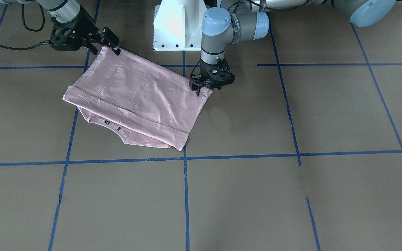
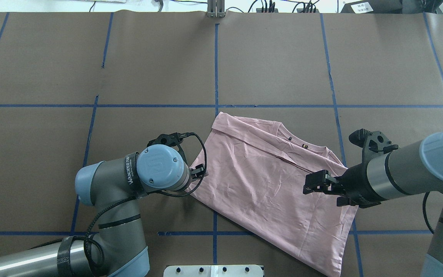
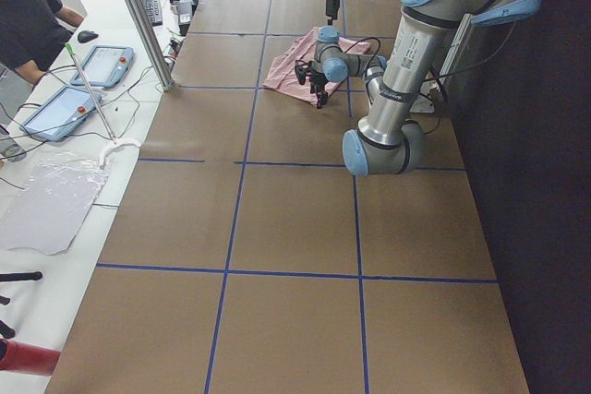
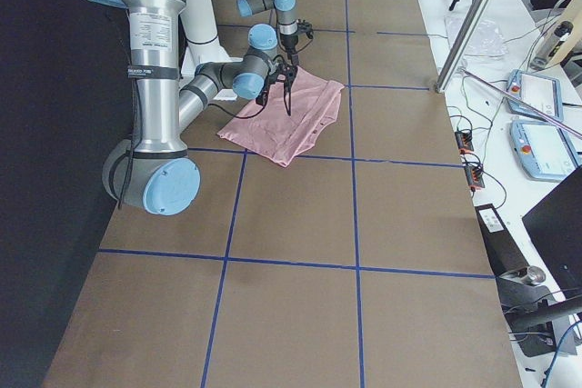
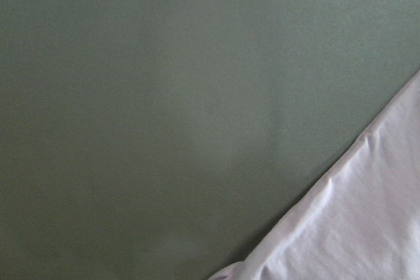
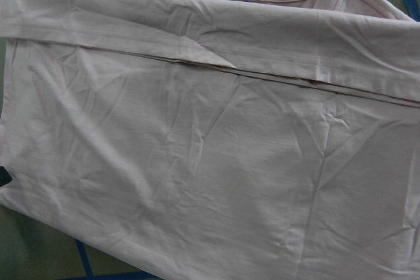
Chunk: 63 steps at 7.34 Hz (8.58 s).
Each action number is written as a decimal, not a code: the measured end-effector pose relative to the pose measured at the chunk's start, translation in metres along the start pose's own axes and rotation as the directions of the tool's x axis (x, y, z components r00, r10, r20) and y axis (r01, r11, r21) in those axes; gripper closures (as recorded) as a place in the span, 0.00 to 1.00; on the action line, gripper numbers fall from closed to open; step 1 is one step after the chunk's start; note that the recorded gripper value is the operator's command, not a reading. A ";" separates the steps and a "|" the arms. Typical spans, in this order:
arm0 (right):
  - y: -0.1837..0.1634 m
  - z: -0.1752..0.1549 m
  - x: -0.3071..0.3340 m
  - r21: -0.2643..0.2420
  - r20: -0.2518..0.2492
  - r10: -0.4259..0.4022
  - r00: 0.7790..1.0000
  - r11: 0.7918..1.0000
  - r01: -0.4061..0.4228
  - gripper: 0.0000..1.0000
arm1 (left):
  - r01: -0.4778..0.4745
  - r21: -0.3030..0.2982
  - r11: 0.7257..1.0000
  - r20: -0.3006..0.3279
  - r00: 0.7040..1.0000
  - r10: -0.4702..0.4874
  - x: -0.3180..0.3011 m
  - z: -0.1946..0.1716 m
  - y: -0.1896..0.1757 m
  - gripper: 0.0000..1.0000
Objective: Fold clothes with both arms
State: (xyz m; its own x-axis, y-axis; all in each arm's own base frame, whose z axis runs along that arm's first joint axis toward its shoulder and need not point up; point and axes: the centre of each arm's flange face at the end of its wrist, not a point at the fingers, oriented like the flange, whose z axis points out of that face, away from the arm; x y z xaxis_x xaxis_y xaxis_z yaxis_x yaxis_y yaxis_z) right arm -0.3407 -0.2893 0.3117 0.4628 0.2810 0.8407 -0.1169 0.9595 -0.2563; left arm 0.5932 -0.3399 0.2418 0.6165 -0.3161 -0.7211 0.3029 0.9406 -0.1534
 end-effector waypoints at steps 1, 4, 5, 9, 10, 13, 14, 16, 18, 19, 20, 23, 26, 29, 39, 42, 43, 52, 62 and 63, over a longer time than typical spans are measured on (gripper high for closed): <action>0.000 0.000 0.000 0.000 0.000 0.000 1.000 1.000 0.000 0.00 | -0.001 -0.001 1.000 0.003 1.000 0.001 0.000 0.002 0.001 0.43; -0.002 0.000 0.000 0.003 0.000 0.003 1.000 1.000 -0.003 0.00 | -0.006 -0.004 1.000 0.006 1.000 0.006 0.000 0.003 0.003 1.00; -0.003 -0.001 0.001 0.005 -0.001 0.004 1.000 1.000 -0.004 0.00 | -0.009 -0.005 1.000 0.004 1.000 0.009 0.000 0.003 0.003 1.00; -0.005 0.003 0.003 0.009 -0.008 0.009 1.000 1.000 -0.009 0.00 | -0.004 0.009 1.000 -0.007 1.000 0.004 0.001 -0.007 -0.011 1.00; -0.007 0.005 0.003 0.015 -0.010 0.009 1.000 1.000 -0.009 0.00 | 0.007 0.037 0.999 -0.010 1.000 -0.007 0.000 -0.014 -0.035 1.00; -0.015 -0.006 0.000 0.041 0.009 0.015 1.000 0.999 -0.016 0.00 | -0.017 0.190 0.982 -0.001 1.000 0.018 -0.002 -0.027 -0.133 1.00; -0.018 -0.012 -0.001 0.053 0.018 0.019 1.000 0.998 -0.020 0.00 | -0.042 0.242 0.969 0.003 0.999 0.043 0.004 -0.022 -0.171 1.00; -0.024 -0.018 0.000 0.069 0.024 0.026 0.999 0.997 -0.028 0.00 | -0.082 0.318 0.944 -0.010 0.996 0.089 0.025 -0.010 -0.246 1.00; -0.026 -0.020 0.000 0.075 0.027 0.029 0.999 0.997 -0.031 0.00 | -0.107 0.370 0.923 -0.032 0.991 0.128 0.059 -0.004 -0.287 1.00; -0.027 -0.020 -0.001 0.076 0.028 0.029 0.999 0.997 -0.031 0.00 | -0.112 0.401 0.909 -0.049 0.988 0.144 0.076 0.005 -0.300 1.00; -0.027 -0.021 -0.001 0.077 0.029 0.029 0.999 0.996 -0.031 0.00 | -0.118 0.420 0.900 -0.067 0.985 0.160 0.086 0.014 -0.307 1.00; -0.028 -0.023 -0.004 0.082 0.038 0.028 0.999 0.996 -0.031 0.00 | -0.123 0.465 0.877 -0.074 0.981 0.177 0.091 0.023 -0.318 0.00; -0.034 -0.025 -0.007 0.107 0.046 0.029 0.999 0.994 -0.033 0.00 | -0.096 0.469 0.878 -0.162 0.968 0.193 0.092 0.000 -0.319 0.00; -0.036 -0.027 -0.014 0.125 0.056 0.023 0.998 0.992 -0.030 0.00 | -0.049 0.342 0.938 -0.262 0.954 0.145 0.022 -0.003 -0.248 0.00; -0.037 -0.032 -0.020 0.133 0.070 0.017 0.997 0.991 -0.026 0.00 | 0.164 0.040 0.986 0.005 0.986 -0.164 -0.053 -0.007 0.036 0.01; -0.038 -0.032 -0.021 0.135 0.072 0.017 0.997 0.990 -0.027 0.00 | 0.160 0.041 0.986 0.026 0.987 -0.161 -0.052 0.001 0.041 0.04; -0.039 -0.033 -0.021 0.136 0.072 0.018 0.997 0.990 -0.028 0.00 | 0.158 0.040 0.987 0.029 0.987 -0.159 -0.051 0.003 0.042 0.11; -0.043 -0.035 -0.019 0.143 0.071 0.026 0.997 0.989 -0.036 0.00 | 0.138 0.031 0.990 0.008 0.990 -0.138 -0.043 -0.006 0.047 1.00; 0.010 0.138 -0.127 0.234 -0.132 0.264 0.955 0.945 -0.229 0.00 | -0.017 0.031 0.999 -0.077 0.997 0.019 -0.039 -0.051 0.036 1.00; 0.011 0.154 -0.132 0.247 -0.145 0.272 0.951 0.941 -0.231 0.00 | -0.024 0.034 0.999 -0.077 0.997 0.026 -0.039 -0.050 0.035 1.00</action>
State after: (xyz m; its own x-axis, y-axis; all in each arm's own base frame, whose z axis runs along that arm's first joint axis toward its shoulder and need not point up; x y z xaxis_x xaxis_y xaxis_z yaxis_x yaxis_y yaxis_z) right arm -0.5383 -0.3125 0.2718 0.5361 0.5250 0.6611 -0.4340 0.8431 -0.3175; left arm 0.5431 -0.2884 0.2304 0.5665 -0.2809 -0.7747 0.3124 0.9431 -0.1134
